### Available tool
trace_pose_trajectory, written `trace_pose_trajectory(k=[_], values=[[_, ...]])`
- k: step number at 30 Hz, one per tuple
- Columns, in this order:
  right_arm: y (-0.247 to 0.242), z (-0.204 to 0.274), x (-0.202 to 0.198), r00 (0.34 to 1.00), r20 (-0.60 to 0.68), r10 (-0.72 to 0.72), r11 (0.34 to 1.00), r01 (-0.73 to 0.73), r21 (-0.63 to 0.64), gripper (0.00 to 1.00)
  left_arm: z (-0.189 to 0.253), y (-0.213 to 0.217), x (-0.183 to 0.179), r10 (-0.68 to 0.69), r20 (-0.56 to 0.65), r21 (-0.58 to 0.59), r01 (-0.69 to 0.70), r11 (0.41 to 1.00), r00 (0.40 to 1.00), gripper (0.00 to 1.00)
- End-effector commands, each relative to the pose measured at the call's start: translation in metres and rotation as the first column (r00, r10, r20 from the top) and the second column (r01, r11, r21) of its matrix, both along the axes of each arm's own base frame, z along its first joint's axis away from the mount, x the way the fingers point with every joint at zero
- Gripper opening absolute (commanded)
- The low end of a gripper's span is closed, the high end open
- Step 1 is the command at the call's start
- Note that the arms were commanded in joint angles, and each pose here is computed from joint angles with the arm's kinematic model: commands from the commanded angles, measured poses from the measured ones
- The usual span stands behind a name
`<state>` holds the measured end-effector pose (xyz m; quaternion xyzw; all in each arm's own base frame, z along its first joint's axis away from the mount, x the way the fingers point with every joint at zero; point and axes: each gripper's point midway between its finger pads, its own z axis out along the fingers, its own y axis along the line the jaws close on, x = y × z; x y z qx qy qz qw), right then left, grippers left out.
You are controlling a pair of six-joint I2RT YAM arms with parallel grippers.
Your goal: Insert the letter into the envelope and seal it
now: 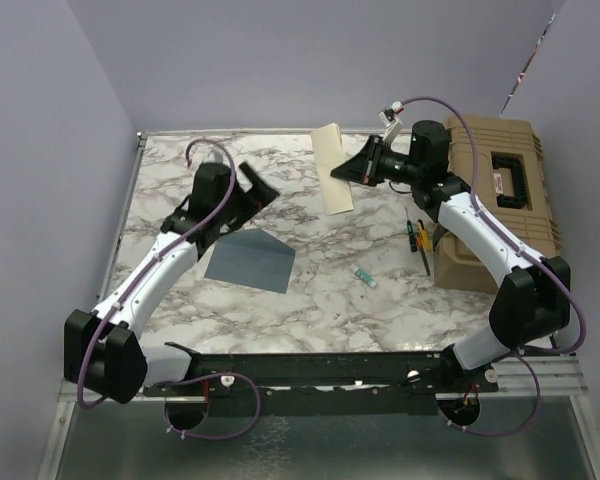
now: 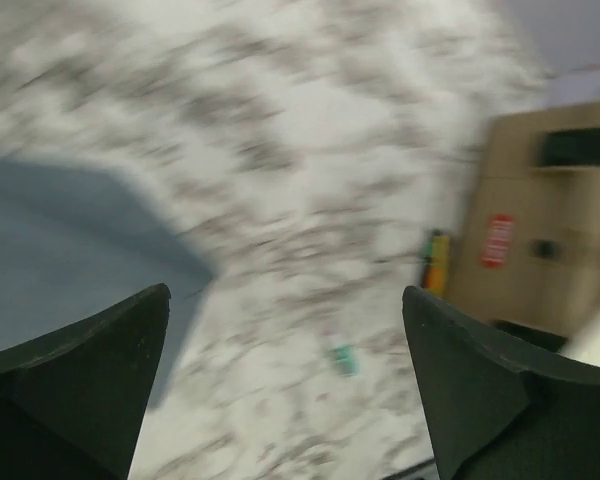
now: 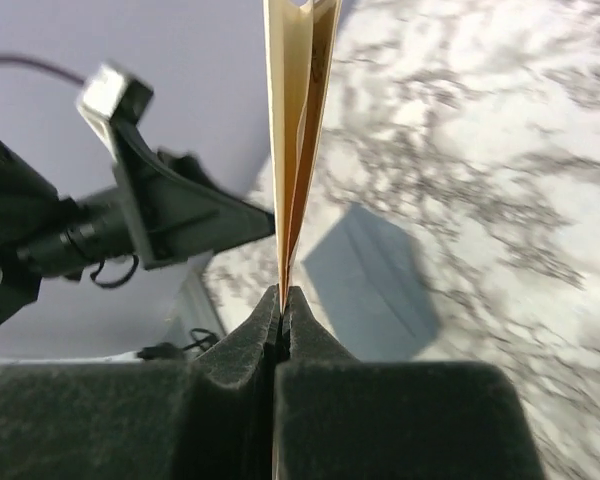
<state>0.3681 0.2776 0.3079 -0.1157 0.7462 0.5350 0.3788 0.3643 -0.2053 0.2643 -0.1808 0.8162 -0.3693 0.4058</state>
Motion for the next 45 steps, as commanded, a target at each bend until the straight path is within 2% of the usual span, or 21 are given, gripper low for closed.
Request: trace_pose_trajectory(k=[1,6,8,11,16,20,22,24,28,31,33,37,39,45], values=[[-0.015,-0.073,0.014,0.99,-0.056,-0.126,0.976,0.113,-0.188,0.0,-0.173,0.115,-0.097,0.418,-0.437,0.375,-0.261,0.889,0.796,0.99],[-0.01,-0.107,0.018,0.985,-0.105,-0.139,0.97,0.114,-0.213,0.0,-0.218,0.15,-0.142,0.553,-0.499,0.386,-0.4,0.831,0.667,0.99],[-0.007,-0.111,0.021,0.985,-0.102,-0.139,0.973,0.117,-0.199,0.0,-0.222,0.153,-0.144,0.569,-0.499,0.374,-0.43,0.822,0.653,0.99],[-0.005,-0.117,0.022,0.985,-0.107,-0.138,0.974,0.116,-0.195,0.0,-0.23,0.155,-0.136,0.571,-0.49,0.357,-0.445,0.821,0.659,0.99],[0.001,-0.131,0.026,0.987,-0.116,-0.11,0.977,0.086,-0.194,0.0,-0.245,0.15,-0.104,0.522,-0.493,0.314,-0.417,0.853,0.696,0.96],[0.009,-0.147,0.037,0.989,-0.117,-0.093,0.981,0.07,-0.181,0.0,-0.258,0.151,-0.084,0.485,-0.502,0.358,-0.338,0.87,0.716,0.93],[0.016,-0.16,0.047,0.987,-0.128,-0.098,0.979,0.073,-0.189,0.0,-0.268,0.14,-0.075,0.416,-0.541,0.339,-0.263,0.903,0.731,0.89],[0.017,-0.177,0.066,0.974,-0.168,-0.15,0.962,0.105,-0.25,0.0,-0.272,0.125,-0.066,0.328,-0.58,0.289,-0.188,0.939,0.745,0.85],[0.022,-0.204,0.09,0.959,-0.195,-0.204,0.948,0.144,-0.285,0.0,-0.273,0.111,-0.045,0.21,-0.588,0.257,-0.066,0.964,0.782,0.84],[0.02,-0.21,0.091,0.957,-0.188,-0.22,0.942,0.158,-0.296,0.0,-0.269,0.093,-0.023,0.089,-0.581,0.195,0.032,0.98,0.809,0.82],[0.019,-0.205,0.085,0.963,-0.166,-0.215,0.947,0.164,-0.277,0.0,-0.266,0.08,-0.01,0.019,-0.569,0.161,0.089,0.983,0.822,0.82],[0.031,-0.175,0.056,0.993,-0.072,-0.096,0.989,0.088,-0.116,0.0,-0.256,0.058,0.005,-0.094,-0.538,0.113,0.182,0.977,0.838,0.82],[0.037,-0.172,0.046,0.995,-0.064,-0.076,0.991,0.068,-0.112,0.0,-0.256,0.056,0.005,-0.085,-0.567,0.092,0.166,0.982,0.819,0.82],[0.05,-0.171,0.036,0.985,-0.059,-0.162,0.984,0.156,-0.087,0.0,-0.257,0.088,-0.017,0.112,-0.635,0.245,0.062,0.968,0.764,0.85]])
